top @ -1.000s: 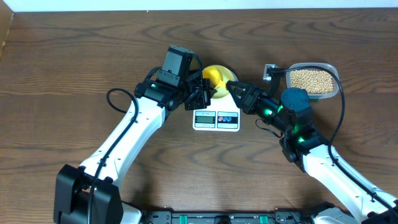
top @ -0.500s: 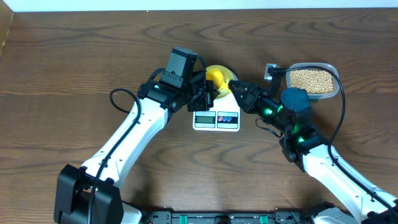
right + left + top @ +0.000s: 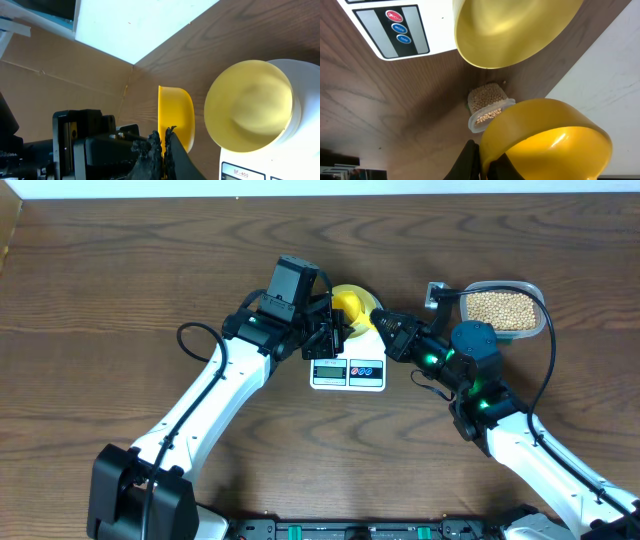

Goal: Scoop item into bowl and weigh 50g on scale

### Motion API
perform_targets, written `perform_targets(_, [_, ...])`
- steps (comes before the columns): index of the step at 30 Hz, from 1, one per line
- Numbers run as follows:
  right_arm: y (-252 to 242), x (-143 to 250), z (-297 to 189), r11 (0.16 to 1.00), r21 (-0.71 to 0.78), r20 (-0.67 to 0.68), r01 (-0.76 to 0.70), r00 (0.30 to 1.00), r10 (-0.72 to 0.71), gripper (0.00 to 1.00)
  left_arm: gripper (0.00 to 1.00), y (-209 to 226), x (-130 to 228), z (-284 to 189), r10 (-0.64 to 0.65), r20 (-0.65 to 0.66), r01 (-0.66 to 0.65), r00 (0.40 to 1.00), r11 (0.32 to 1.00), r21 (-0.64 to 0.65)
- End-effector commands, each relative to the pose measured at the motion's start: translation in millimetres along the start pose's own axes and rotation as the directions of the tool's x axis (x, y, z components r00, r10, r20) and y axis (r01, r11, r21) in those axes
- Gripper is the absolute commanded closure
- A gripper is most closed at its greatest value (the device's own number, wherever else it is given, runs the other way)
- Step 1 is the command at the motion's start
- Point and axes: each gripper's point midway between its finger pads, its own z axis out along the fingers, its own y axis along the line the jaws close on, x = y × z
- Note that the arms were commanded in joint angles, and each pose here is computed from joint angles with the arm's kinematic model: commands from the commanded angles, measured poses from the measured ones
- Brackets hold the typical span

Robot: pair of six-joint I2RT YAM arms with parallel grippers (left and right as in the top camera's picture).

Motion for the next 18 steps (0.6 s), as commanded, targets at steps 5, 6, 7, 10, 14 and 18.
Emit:
perform_targets(5, [-0.9, -6.6, 2.5, 1.0, 0.018, 0.029, 0.013, 0.999, -0.014, 0.99, 0.44, -1.2, 1.5, -3.3, -0.054, -0.002, 0.054, 0.999, 0.998, 0.012])
perform_targets(6, [-1.0, -6.9, 2.4, 1.0, 0.019, 0.03, 0.021, 0.999, -0.022, 0.99, 0.44, -1.2, 1.5, -3.3, -0.041, -0.002, 0.041, 0.999, 0.999, 0.013])
perform_targets(7, [-1.1, -7.3, 2.4, 0.999, 0.02, 0.031, 0.034, 0.999, -0.035, 0.99, 0.43, -1.4, 1.4, -3.3, -0.021, -0.001, 0.021, 1.0, 1.0, 0.014])
perform_targets(10, [-2.5, -9.7, 1.8, 0.998, 0.025, 0.038, 0.061, 0.997, -0.062, 0.99, 0.43, -14.4, 3.7, -5.4, 0.134, -0.012, -0.133, 0.991, 0.989, 0.062])
perform_targets(14, [-7.3, -17.7, -0.5, 0.996, 0.038, 0.058, 0.085, 0.994, -0.087, 0.99, 0.08, -48.8, 16.2, -15.3, 0.448, 0.01, -0.44, 0.894, 0.873, 0.209])
perform_targets(18, [-16.8, -32.2, -5.5, 0.994, 0.063, 0.092, 0.092, 0.991, -0.097, 0.99, 0.07, -63.1, 14.8, -27.5, 0.623, 0.081, -0.621, 0.778, 0.743, 0.25])
